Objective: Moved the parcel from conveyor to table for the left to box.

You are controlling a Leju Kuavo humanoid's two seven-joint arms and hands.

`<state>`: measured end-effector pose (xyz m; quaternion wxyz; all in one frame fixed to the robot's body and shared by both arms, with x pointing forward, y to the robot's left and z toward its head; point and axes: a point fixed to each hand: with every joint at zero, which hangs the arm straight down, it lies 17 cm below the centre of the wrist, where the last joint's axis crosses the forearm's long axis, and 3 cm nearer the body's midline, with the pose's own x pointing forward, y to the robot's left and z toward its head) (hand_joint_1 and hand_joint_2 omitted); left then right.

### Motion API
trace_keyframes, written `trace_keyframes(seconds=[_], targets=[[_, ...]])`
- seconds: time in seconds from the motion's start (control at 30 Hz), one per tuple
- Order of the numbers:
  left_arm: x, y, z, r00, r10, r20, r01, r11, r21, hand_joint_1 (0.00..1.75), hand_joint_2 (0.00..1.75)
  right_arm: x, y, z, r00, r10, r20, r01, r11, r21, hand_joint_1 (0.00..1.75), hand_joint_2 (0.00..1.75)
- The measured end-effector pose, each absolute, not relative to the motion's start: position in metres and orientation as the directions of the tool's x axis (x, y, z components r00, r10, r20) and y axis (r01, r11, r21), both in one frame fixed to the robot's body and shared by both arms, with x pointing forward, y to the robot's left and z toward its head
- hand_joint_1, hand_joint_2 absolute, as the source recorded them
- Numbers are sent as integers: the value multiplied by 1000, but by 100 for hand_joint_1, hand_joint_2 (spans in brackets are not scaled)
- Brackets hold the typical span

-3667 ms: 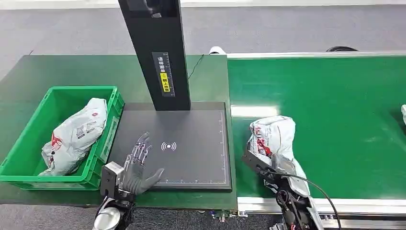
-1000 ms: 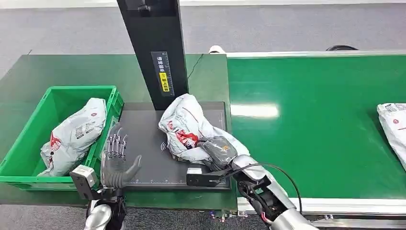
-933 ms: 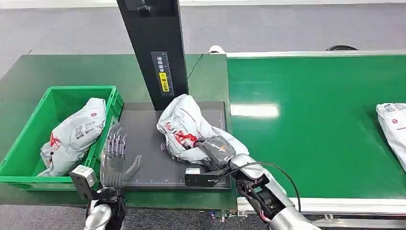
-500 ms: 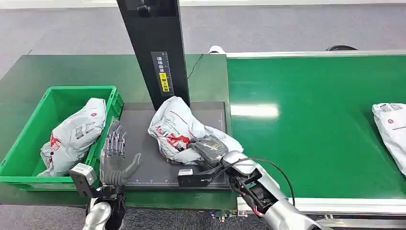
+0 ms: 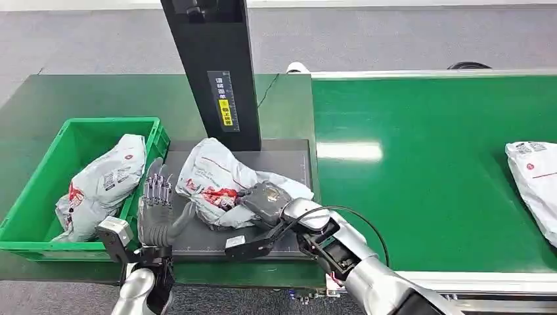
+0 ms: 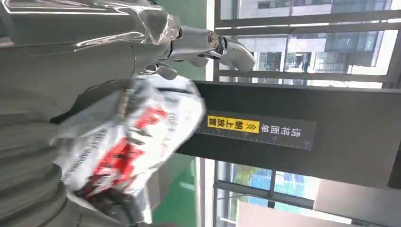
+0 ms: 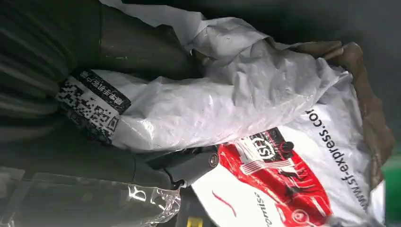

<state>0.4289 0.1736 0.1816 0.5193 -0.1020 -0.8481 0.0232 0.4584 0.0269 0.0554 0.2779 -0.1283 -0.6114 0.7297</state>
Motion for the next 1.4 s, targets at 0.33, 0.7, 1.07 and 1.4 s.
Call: trace_keyframes(seconds=[0.33,0.7,1.07,1.4], targets=[[433,169,180,-434,204,877,168,975,-143,0,175,454,33,65,-847,514,135,-189,-53,-981,0,175],[425,185,172,-440,186,879,113,982,-151,0,175,436,50,89,-841,427,333,-301,143,-943,0,175],[422,194,171,-450,163,878,75,987,-145,0,175,429,51,103,-815,381,437,-370,238,-898,0,175],[405,243,203,-567,8,824,-165,978,-124,0,175,407,37,167,-589,34,807,-644,584,-494,0,175]])
